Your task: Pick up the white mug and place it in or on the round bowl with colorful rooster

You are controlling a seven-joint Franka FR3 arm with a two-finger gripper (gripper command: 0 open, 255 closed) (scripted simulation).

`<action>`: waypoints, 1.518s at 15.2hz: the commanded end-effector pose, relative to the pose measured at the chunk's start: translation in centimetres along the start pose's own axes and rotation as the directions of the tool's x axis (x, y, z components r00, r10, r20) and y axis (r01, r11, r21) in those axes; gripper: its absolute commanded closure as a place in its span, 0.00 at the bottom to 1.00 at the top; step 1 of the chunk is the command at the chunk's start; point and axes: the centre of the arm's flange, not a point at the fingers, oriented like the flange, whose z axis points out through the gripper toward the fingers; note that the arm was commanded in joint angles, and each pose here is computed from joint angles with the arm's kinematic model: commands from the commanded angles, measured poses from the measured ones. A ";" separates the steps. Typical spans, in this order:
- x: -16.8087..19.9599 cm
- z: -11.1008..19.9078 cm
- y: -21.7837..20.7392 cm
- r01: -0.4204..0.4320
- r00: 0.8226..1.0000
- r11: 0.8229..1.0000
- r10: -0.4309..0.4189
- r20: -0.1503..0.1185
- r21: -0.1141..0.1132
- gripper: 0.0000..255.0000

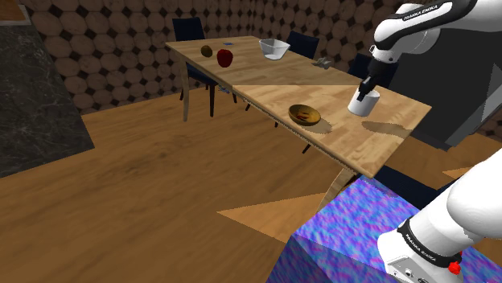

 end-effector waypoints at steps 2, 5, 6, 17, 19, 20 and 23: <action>0.1 -1.6 0.0 0.000 1.000 1.000 0.000 0.000 0.000 1.00; 0.1 -3.2 0.0 0.000 1.000 1.000 0.000 0.000 0.000 1.00; 0.2 -3.7 0.0 0.000 1.000 1.000 0.000 0.000 0.000 1.00; 6.0 -6.5 -8.8 0.000 1.000 1.000 0.000 0.000 0.000 1.00; 7.4 -6.8 -10.9 0.000 1.000 1.000 0.000 0.000 0.000 1.00; 8.1 -7.0 -12.0 0.000 1.000 1.000 0.000 0.000 0.000 1.00; 10.3 -7.4 -15.3 0.000 1.000 1.000 0.000 0.000 0.000 1.00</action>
